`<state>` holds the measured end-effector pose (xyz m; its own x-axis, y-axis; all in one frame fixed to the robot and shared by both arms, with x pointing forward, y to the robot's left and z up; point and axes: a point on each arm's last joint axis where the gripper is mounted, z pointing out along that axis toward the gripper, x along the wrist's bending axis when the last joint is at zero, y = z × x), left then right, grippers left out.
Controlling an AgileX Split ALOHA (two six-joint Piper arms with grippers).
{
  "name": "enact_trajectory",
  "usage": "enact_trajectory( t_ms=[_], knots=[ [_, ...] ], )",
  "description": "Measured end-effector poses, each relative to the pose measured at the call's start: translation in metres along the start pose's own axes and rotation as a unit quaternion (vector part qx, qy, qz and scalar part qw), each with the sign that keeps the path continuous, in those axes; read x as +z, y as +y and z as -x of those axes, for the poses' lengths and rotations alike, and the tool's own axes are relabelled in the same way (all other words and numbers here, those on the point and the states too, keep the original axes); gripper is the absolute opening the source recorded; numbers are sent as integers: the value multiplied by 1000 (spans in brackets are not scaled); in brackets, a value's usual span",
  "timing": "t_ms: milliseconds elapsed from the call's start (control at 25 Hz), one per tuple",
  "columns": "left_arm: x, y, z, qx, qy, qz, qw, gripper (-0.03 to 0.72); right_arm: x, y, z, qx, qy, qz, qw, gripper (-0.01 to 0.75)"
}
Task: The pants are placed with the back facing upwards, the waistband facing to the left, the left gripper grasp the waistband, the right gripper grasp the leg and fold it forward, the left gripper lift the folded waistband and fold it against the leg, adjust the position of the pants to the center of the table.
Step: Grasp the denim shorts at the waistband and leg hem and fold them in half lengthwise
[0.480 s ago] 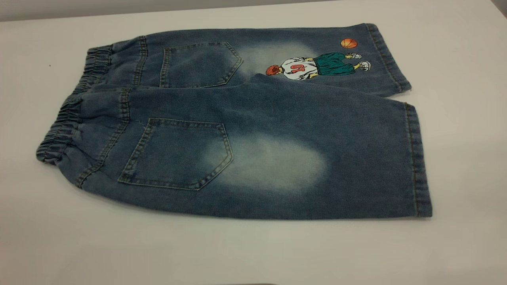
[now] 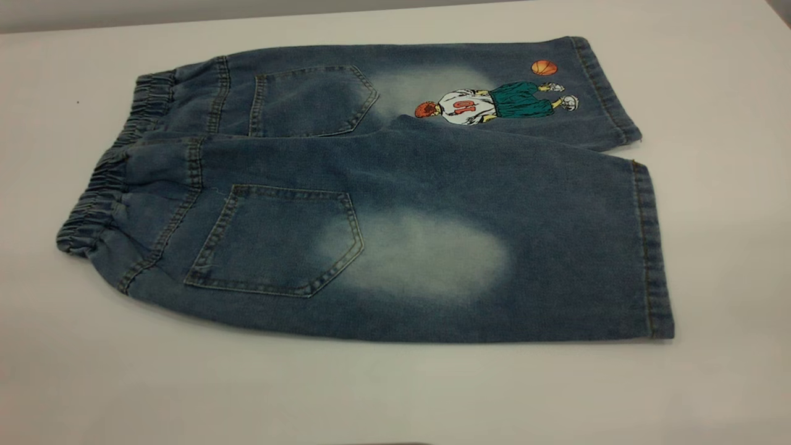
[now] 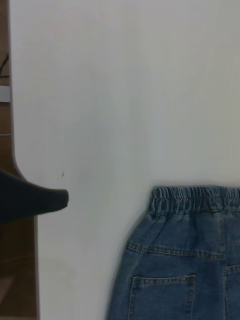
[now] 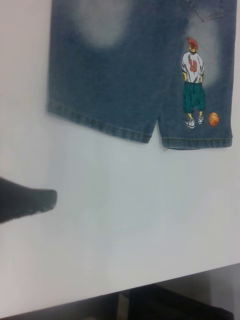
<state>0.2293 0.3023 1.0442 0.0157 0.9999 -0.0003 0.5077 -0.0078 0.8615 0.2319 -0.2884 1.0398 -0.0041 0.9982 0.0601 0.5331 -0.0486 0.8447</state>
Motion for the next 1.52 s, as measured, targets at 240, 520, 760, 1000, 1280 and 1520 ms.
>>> enact_trajectory(
  t_ms=[240,520,760,1000,1280,1520],
  knots=[
    [0,0,0,0,0,0,1000,534,0,0,0,0,0,0,1000,458],
    [0,0,0,0,0,0,1000,534,0,0,0,0,0,0,1000,458],
    [0,0,0,0,0,0,1000,534,0,0,0,0,0,0,1000,458],
    [0,0,0,0,0,0,1000,534,0,0,0,0,0,0,1000,458],
    [0,0,1,-16,-7,0,1000,534,0,0,-2,6,13,1,1000,458],
    [3,8,5,-73,-23,-25,997,534,-2,3,-6,14,35,7,999,458]
  ],
)
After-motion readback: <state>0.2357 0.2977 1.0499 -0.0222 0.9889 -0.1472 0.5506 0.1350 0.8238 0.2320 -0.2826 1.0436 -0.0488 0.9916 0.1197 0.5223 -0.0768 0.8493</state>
